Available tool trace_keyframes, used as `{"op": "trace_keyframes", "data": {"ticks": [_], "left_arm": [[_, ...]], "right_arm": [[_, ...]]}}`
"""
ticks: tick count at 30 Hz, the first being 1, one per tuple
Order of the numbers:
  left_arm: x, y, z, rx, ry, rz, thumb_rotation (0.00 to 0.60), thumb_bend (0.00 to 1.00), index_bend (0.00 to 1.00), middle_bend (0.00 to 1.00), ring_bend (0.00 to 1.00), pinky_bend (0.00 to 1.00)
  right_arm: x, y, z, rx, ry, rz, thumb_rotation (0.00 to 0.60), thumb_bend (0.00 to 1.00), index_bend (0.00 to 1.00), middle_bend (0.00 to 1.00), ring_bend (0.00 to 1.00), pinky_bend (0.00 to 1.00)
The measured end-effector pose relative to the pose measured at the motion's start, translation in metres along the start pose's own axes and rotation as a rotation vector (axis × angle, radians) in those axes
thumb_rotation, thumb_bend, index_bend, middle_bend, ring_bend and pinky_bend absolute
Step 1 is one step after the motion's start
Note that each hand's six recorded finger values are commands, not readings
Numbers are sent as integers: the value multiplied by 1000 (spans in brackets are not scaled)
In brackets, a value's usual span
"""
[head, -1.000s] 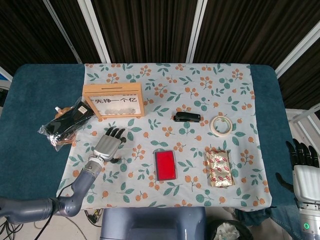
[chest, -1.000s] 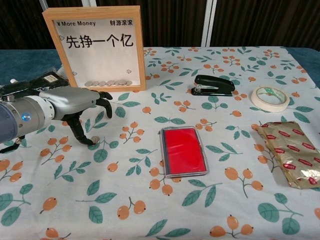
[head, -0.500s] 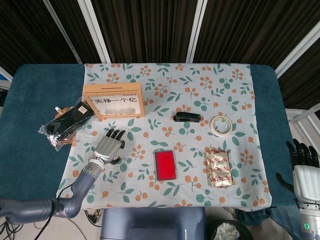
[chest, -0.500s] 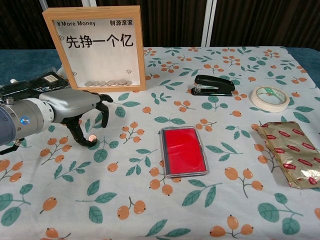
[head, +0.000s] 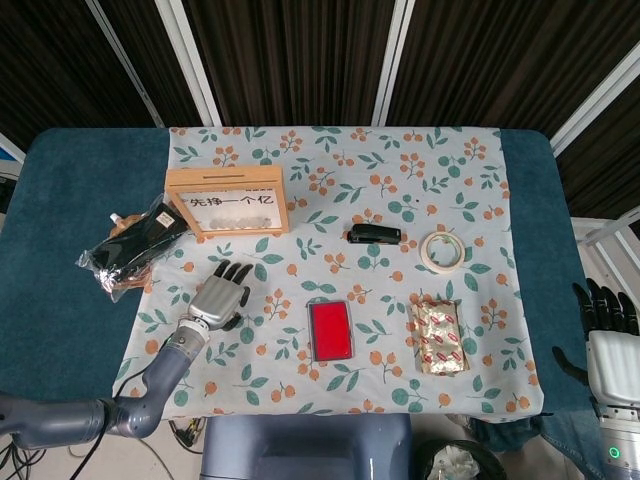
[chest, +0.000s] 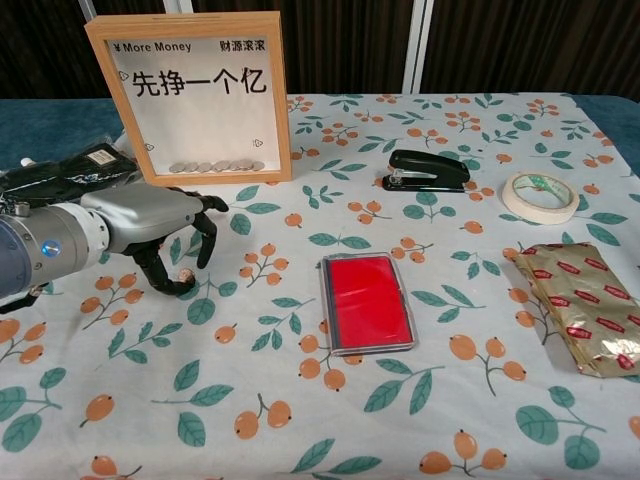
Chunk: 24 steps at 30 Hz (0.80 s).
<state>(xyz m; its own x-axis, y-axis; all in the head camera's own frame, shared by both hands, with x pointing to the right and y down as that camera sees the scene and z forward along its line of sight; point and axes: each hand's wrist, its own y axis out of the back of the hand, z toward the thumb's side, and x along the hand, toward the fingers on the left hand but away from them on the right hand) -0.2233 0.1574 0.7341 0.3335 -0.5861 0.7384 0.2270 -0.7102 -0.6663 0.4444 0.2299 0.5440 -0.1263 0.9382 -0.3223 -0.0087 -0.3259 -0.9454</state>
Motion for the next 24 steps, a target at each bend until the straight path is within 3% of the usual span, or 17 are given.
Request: {"op": "trace_keyframes", "data": {"ticks": [24], "left_arm": [[-3, 9, -4, -56, -1, 8, 600, 545, 599, 0, 0, 0]], "right_arm": [[0, -2, 1, -1, -6, 8, 600, 300, 0, 0, 0, 0]]}}
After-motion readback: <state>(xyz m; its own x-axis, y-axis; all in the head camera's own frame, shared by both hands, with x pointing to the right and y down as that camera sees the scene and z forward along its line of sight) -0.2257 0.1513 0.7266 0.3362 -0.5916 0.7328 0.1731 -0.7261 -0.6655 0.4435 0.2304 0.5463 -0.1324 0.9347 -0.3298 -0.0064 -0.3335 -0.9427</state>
